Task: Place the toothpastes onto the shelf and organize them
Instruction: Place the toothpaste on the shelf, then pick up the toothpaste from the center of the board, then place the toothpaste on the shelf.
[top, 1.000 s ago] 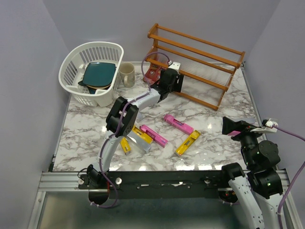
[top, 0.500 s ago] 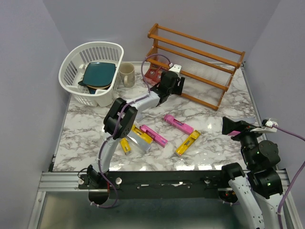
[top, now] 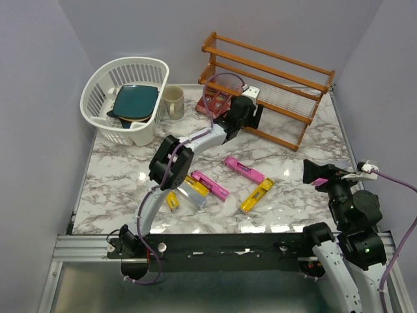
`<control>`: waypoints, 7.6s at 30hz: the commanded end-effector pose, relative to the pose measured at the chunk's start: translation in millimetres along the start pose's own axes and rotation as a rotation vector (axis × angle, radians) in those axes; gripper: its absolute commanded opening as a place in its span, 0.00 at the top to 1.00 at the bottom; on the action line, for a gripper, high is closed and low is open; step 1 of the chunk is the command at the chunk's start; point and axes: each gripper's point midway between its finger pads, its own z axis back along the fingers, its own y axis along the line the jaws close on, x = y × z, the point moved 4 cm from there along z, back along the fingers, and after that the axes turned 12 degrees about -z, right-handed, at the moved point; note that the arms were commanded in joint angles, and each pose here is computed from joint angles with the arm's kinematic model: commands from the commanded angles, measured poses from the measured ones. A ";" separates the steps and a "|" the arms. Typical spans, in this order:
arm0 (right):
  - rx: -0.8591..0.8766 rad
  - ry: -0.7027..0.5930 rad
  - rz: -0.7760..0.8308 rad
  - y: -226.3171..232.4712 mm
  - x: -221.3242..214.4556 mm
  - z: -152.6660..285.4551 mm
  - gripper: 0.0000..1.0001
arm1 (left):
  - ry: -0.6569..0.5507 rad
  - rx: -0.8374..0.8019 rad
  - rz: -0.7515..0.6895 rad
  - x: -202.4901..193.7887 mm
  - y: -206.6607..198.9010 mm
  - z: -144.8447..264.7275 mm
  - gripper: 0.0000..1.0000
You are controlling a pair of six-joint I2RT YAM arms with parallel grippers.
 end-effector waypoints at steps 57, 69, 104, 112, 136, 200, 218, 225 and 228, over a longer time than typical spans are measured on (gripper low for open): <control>0.292 0.388 0.057 40.9 -54.5 -13.0 0.00 | -0.030 0.149 0.117 71.9 71.3 186.0 0.01; 0.418 0.749 0.013 54.4 -145.6 -41.2 0.00 | 0.060 0.427 0.219 26.7 134.6 330.6 0.01; 0.469 0.910 0.661 104.9 -309.5 -42.5 0.31 | -0.027 0.540 0.283 -41.0 203.0 426.8 0.01; 0.470 0.947 0.714 100.6 -324.5 -39.2 0.37 | -0.036 0.504 0.296 -41.1 202.1 424.5 0.01; 0.438 0.818 0.426 110.8 -266.4 -22.4 0.71 | -0.038 0.480 0.308 -44.3 201.1 422.1 0.01; 0.020 0.504 -0.923 36.1 -186.0 -170.9 0.65 | -0.063 0.402 0.326 -51.4 187.5 420.4 0.01; -0.151 0.416 -1.145 -10.2 -196.1 -236.9 0.59 | -0.053 0.387 0.324 -53.5 184.8 417.6 0.01; -0.183 0.402 -1.167 -24.2 -196.8 -247.6 0.49 | -0.056 0.378 0.321 -52.6 182.7 417.6 0.01; -0.224 0.404 -1.175 -34.0 -202.5 -245.8 0.48 | -0.057 0.378 0.320 -52.3 182.5 417.9 0.01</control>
